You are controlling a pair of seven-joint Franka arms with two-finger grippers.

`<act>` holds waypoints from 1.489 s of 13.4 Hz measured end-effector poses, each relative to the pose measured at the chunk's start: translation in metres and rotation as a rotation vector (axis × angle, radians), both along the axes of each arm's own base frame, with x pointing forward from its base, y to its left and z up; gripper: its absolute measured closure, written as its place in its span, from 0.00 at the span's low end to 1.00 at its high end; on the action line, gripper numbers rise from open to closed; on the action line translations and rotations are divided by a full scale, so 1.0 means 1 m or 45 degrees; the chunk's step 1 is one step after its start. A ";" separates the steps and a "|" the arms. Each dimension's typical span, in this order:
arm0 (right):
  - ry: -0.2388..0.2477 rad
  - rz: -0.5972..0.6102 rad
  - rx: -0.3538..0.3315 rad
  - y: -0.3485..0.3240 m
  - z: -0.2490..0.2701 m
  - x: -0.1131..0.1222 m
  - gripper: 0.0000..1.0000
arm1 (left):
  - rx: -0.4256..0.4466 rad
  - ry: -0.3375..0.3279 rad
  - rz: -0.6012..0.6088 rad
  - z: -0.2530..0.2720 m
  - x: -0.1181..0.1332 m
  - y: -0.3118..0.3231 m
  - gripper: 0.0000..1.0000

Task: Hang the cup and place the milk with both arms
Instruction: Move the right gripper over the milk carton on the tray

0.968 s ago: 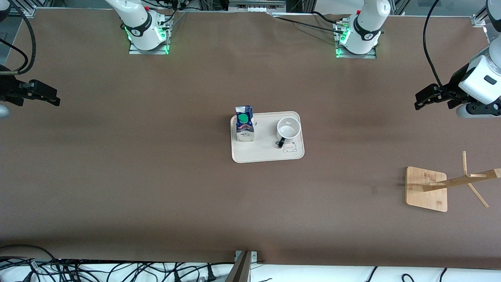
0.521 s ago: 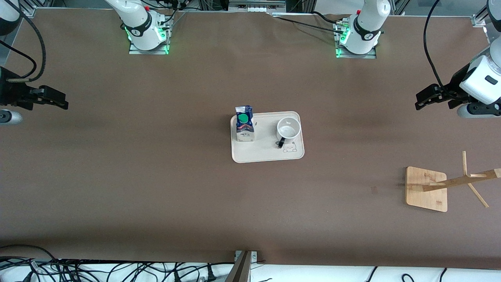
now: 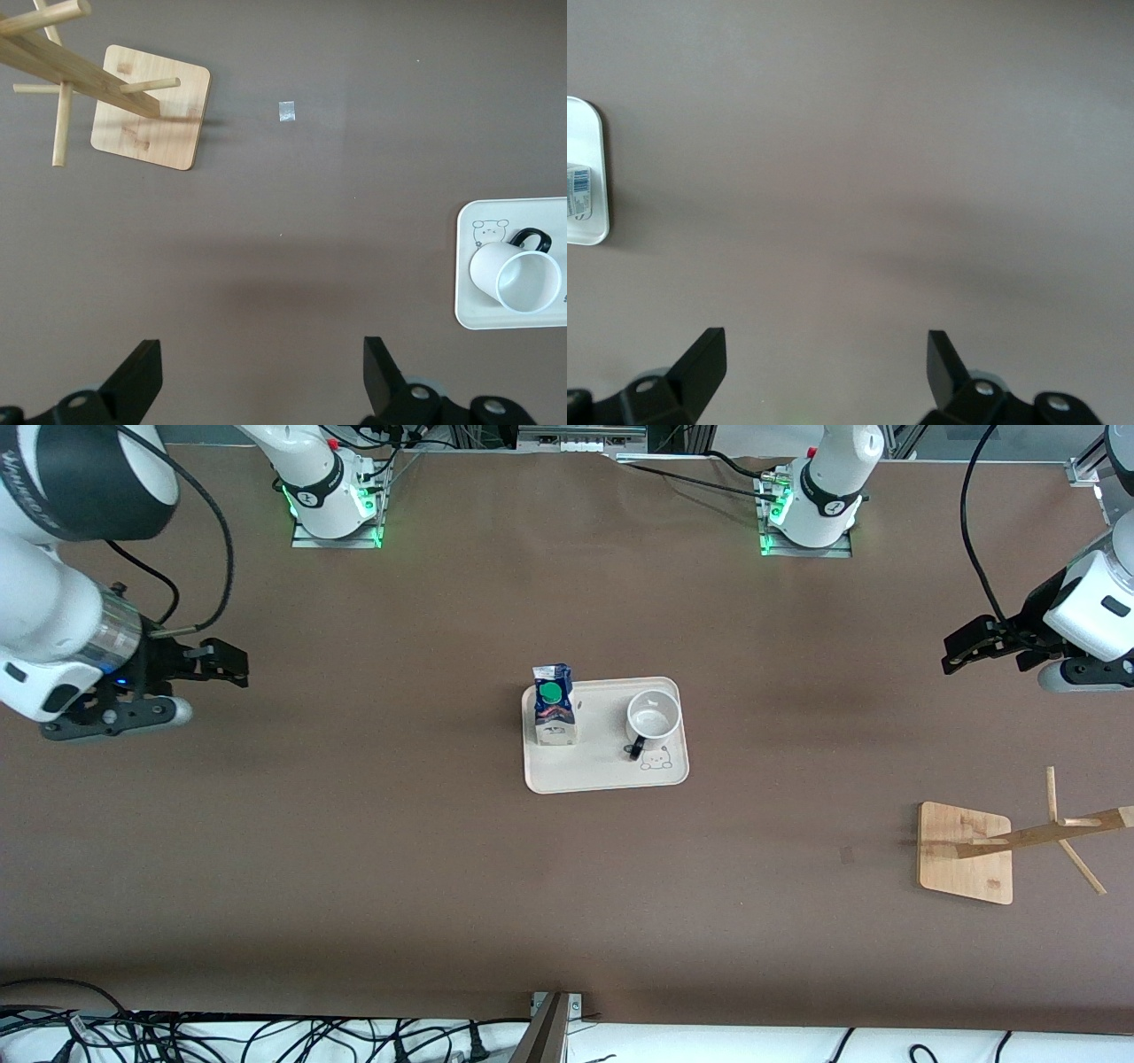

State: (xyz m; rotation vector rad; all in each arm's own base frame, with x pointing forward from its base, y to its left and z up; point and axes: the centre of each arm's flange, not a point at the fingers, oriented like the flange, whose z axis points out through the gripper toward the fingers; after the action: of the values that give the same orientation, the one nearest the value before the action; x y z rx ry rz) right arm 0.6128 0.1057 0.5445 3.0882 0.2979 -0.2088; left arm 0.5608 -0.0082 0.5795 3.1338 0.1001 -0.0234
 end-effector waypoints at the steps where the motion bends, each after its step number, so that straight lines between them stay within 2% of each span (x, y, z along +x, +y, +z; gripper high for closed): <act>1: 0.004 -0.026 -0.006 0.012 -0.007 0.001 0.00 | 0.000 -0.011 0.000 0.001 0.001 0.000 0.00; 9: -0.035 -0.091 -0.033 0.153 -0.067 -0.007 0.00 | 0.001 -0.056 0.034 0.007 0.005 0.016 0.00; 14: -0.044 -0.201 -0.071 0.228 -0.089 -0.035 0.00 | 0.000 -0.052 0.038 0.005 0.006 0.017 0.00; 20: -0.065 -0.299 -0.093 0.307 -0.132 -0.051 0.00 | 0.000 -0.055 0.036 0.006 0.006 0.017 0.00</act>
State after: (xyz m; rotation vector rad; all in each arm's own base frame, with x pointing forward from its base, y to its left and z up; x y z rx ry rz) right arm 0.5615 0.4123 0.4124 3.0444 -0.0742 -0.1424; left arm 0.5669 0.0084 0.5859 3.1304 0.1442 0.0448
